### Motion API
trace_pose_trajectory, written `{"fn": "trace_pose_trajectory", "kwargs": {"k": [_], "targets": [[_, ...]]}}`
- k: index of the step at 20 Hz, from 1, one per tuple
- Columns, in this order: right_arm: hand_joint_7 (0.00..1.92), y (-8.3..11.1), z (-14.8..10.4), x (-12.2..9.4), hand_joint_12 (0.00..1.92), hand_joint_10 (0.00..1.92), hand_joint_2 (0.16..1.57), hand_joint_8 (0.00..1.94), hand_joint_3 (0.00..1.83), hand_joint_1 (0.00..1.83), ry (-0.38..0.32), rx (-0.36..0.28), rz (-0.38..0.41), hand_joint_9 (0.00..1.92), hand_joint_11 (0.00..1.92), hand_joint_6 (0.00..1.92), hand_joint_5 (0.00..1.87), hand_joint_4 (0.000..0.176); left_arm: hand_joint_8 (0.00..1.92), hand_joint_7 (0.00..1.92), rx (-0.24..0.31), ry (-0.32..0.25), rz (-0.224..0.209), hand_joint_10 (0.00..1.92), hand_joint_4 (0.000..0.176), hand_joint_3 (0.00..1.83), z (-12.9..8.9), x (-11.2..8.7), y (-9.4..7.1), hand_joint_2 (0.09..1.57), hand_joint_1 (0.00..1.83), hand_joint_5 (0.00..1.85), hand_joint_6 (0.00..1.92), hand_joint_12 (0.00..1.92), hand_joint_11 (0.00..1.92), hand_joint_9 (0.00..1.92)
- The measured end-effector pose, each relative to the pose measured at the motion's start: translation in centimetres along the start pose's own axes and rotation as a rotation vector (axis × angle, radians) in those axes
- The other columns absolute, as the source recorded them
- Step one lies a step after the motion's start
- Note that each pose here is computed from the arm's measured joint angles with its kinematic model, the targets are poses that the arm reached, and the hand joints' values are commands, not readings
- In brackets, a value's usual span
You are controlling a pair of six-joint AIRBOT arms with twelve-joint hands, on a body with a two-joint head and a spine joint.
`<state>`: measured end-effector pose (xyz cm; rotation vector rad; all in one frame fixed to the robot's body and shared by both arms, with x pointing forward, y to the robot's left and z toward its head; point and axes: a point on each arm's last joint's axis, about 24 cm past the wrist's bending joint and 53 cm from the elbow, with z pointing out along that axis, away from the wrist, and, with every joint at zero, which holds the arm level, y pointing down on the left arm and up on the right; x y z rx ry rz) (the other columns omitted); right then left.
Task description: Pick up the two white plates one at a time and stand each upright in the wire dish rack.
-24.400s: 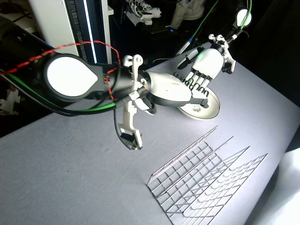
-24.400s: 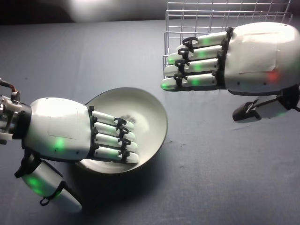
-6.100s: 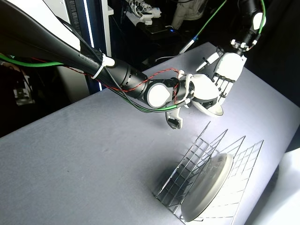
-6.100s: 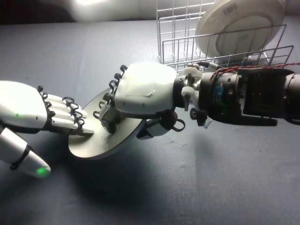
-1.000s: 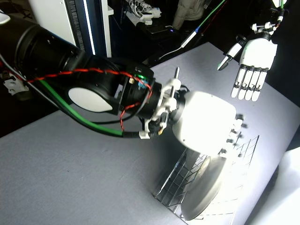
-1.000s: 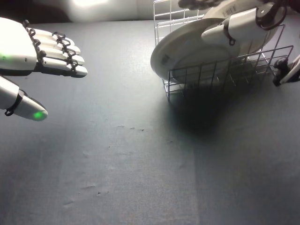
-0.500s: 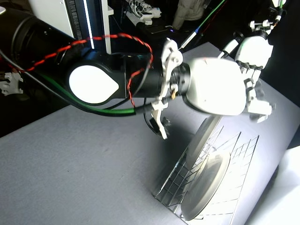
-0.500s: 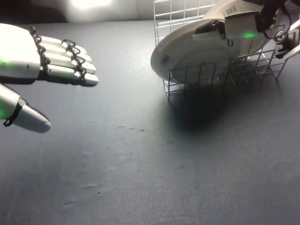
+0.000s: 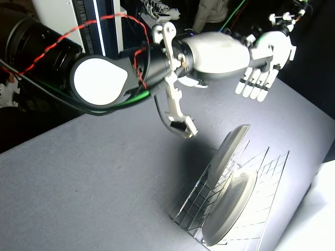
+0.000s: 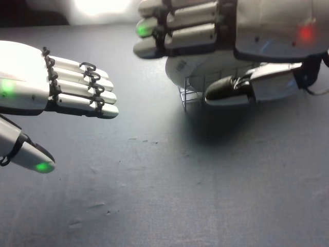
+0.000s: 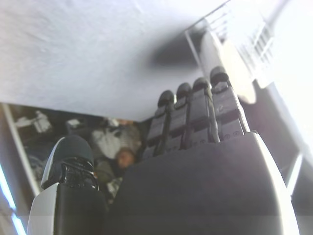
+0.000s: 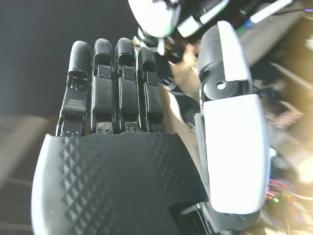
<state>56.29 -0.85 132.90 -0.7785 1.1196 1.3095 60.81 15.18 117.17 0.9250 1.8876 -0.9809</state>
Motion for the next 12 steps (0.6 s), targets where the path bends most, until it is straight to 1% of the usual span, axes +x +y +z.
{"fn": "trace_pose_trajectory", "kwargs": {"k": [1,2,3,4,5,7,8,9,10,12], "targets": [[0.31,0.4,0.0,0.1,0.66,0.0,1.14,0.0,0.01,0.8,0.005,-0.011,-0.004,0.24,0.0,0.0,0.31,0.0,0.0,0.01,-0.002,0.006,0.009,0.0,0.0,0.0,0.0,0.1,0.0,1.18,0.0,0.03,0.0,0.0,0.0,0.0],[0.31,0.8,-0.1,0.2,0.64,0.0,1.13,0.0,0.0,0.87,0.01,-0.019,-0.01,0.24,0.0,0.0,0.31,0.0,0.01,0.02,-0.007,0.018,0.034,0.0,0.0,0.0,-0.1,0.2,0.1,1.17,0.0,0.04,0.01,0.0,0.0,0.0],[0.3,1.0,-0.2,0.1,0.61,0.0,1.12,0.0,0.0,0.89,0.009,-0.021,-0.011,0.23,0.0,0.0,0.32,0.0,0.01,0.03,-0.012,0.019,0.039,0.0,0.0,0.0,-0.1,0.1,0.3,1.17,0.0,0.06,0.01,0.0,0.0,0.0],[0.3,1.2,-0.3,0.0,0.61,0.0,1.12,0.0,0.0,0.89,0.007,-0.023,-0.011,0.23,0.0,0.0,0.32,0.0,0.01,0.03,-0.014,0.018,0.038,0.0,0.0,0.0,-0.2,0.1,0.3,1.17,0.0,0.06,0.01,0.0,0.0,0.0],[0.27,1.2,-0.4,-0.1,0.57,0.0,1.12,0.0,0.0,0.89,0.004,-0.021,-0.01,0.2,0.0,0.0,0.3,0.0,0.0,0.0,-0.019,0.023,0.041,0.0,0.0,0.0,-0.4,0.3,0.4,1.18,0.0,0.03,0.0,0.0,0.0,0.0],[0.25,0.9,-1.0,-0.1,0.53,0.0,1.13,0.0,0.0,0.85,0.009,-0.009,-0.016,0.19,0.0,0.0,0.28,0.0,0.0,0.01,-0.027,0.04,0.053,0.0,0.0,0.0,-0.7,0.7,0.6,1.18,0.0,0.05,0.01,0.0,0.0,0.0],[0.2,0.7,-1.3,0.0,0.44,0.0,1.16,0.0,0.01,0.79,0.016,0.001,-0.02,0.15,0.0,0.0,0.21,0.0,0.0,0.0,-0.027,0.047,0.059,0.0,0.0,0.0,-0.7,0.9,0.6,1.18,0.0,0.05,0.01,0.0,0.0,0.0],[0.22,0.5,-1.4,0.0,0.49,0.01,1.13,0.01,0.0,0.85,0.019,0.009,-0.022,0.17,0.0,0.01,0.24,0.0,0.0,0.0,-0.024,0.05,0.059,0.0,0.0,0.0,-0.7,1.0,0.5,1.18,0.0,0.04,0.0,0.0,0.0,0.0],[0.22,0.4,-1.6,0.1,0.48,0.0,1.1,0.0,0.0,0.9,0.02,0.013,-0.02,0.17,0.0,0.01,0.24,0.0,0.0,0.0,-0.021,0.049,0.059,0.0,0.0,0.0,-0.6,1.0,0.4,1.18,0.0,0.03,0.0,0.0,0.0,0.0],[0.2,0.4,-1.9,0.2,0.45,0.0,1.09,0.0,0.0,0.9,0.034,0.013,-0.037,0.15,0.0,0.0,0.23,0.0,0.0,0.0,-0.009,0.047,0.058,0.0,0.0,0.0,-0.6,0.9,-0.1,1.17,0.0,0.02,0.0,0.0,0.0,0.0]]}}
